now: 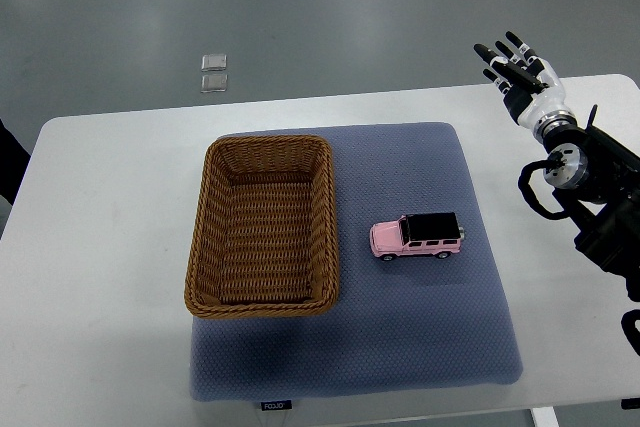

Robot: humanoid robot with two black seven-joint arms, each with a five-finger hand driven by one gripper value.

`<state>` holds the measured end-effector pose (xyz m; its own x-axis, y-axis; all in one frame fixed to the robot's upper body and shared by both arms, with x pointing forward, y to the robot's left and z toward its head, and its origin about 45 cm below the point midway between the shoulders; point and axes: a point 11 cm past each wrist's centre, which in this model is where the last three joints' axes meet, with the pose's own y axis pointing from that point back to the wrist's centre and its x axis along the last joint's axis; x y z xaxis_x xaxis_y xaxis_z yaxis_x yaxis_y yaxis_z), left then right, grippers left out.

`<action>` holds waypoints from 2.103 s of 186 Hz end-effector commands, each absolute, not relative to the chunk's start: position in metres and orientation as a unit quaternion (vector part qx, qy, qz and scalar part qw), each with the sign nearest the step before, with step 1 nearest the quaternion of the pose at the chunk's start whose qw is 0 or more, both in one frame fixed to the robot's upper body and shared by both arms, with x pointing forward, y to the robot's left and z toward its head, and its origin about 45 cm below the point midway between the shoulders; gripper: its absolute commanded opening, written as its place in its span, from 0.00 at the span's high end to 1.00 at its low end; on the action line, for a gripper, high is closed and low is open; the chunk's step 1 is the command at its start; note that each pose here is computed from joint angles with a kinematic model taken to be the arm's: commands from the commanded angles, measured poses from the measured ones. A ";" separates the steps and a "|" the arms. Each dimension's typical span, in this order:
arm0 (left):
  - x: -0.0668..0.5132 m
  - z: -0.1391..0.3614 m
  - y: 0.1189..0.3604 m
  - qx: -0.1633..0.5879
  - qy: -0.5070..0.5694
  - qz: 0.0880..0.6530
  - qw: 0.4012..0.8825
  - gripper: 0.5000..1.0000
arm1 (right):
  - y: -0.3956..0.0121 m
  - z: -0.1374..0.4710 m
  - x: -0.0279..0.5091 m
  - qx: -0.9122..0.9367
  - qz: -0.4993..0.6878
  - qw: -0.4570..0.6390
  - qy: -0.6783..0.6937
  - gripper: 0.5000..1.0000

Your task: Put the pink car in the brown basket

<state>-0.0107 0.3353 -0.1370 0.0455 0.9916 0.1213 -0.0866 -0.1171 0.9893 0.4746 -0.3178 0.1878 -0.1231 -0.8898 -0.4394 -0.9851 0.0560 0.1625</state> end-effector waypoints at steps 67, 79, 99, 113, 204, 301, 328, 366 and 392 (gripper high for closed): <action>-0.011 -0.137 0.336 0.520 0.435 0.537 0.502 0.00 | -0.314 0.196 0.477 -0.664 0.206 0.110 0.710 0.18; -0.011 -0.137 0.336 0.520 0.435 0.537 0.502 0.00 | -0.317 0.204 0.478 -0.669 0.197 0.111 0.708 0.18; -0.011 -0.137 0.336 0.520 0.435 0.537 0.502 0.00 | -0.308 0.219 0.478 -0.696 0.174 0.104 0.689 0.18; -0.011 -0.137 0.336 0.520 0.435 0.537 0.502 0.00 | -0.302 0.232 0.479 -0.727 0.126 0.068 0.672 0.18; -0.011 -0.137 0.336 0.520 0.435 0.537 0.502 0.00 | -0.284 0.284 0.461 -0.846 -0.143 -0.232 0.459 0.18; -0.011 -0.137 0.336 0.520 0.435 0.537 0.502 0.00 | -0.237 0.278 0.407 -0.804 -0.285 -0.485 0.192 0.19; -0.011 -0.137 0.336 0.520 0.435 0.537 0.502 0.00 | -0.236 0.268 0.408 -0.791 -0.279 -0.504 0.206 0.19; -0.011 -0.137 0.336 0.520 0.435 0.537 0.502 0.00 | -0.254 0.245 0.402 -0.774 -0.246 -0.534 0.235 0.21; -0.011 -0.137 0.336 0.520 0.435 0.537 0.502 0.00 | -0.260 0.236 0.397 -0.785 -0.204 -0.525 0.258 0.21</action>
<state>-0.0107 0.3355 -0.1370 0.0455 0.9915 0.1219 -0.0869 -0.1177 0.9892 0.4014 -0.2546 0.2438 0.7706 -0.1326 0.6234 -0.6280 -0.3241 0.7075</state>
